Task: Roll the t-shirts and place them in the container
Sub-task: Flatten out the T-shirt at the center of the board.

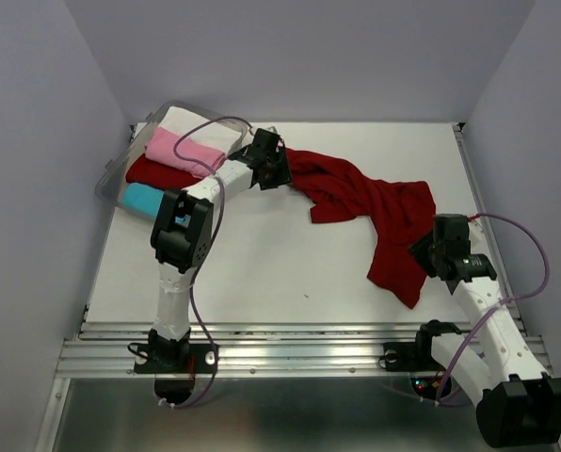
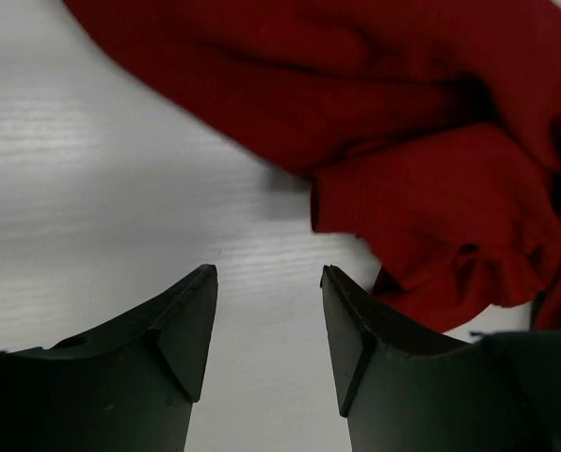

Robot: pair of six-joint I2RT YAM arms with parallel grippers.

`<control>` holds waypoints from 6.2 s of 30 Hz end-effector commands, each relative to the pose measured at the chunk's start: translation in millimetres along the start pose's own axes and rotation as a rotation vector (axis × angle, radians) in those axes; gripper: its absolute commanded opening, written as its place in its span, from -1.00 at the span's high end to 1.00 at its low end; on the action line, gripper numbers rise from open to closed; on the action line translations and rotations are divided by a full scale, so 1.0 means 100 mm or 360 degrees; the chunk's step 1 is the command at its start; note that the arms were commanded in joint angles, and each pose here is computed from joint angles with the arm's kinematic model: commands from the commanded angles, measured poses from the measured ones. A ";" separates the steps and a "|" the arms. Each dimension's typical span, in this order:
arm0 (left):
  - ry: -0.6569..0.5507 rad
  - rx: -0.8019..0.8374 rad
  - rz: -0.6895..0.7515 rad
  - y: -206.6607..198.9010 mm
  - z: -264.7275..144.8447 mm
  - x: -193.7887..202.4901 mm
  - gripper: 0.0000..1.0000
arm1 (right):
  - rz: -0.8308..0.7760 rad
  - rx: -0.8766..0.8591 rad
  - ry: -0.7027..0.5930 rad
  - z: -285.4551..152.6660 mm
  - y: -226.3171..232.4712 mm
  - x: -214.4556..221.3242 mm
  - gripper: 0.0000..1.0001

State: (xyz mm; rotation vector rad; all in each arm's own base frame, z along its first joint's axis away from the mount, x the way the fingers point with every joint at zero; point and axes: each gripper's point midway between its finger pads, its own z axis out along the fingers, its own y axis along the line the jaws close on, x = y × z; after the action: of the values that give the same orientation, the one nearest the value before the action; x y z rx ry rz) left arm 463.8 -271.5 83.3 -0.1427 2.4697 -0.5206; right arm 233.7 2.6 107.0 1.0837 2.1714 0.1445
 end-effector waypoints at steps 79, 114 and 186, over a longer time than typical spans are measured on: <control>-0.0004 -0.0252 -0.0313 0.82 -1.22 1.16 0.12 | -0.0245 -0.0230 0.0162 0.03 0.41 0.01 -0.37; -0.0171 -0.0177 -0.0235 0.55 -1.47 0.73 1.00 | -0.0257 -0.0149 0.0172 0.16 0.34 0.03 -0.69; -0.0195 -0.0357 -0.0577 1.43 -1.26 0.63 1.00 | 0.0068 -0.0038 0.0497 0.09 0.01 0.42 -0.98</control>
State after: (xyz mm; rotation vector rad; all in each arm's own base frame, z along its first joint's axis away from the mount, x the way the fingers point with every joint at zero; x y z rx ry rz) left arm 337.7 -113.0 80.4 -0.7471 2.3840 -0.3899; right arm 234.2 20.7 99.7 1.0236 2.3869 0.3023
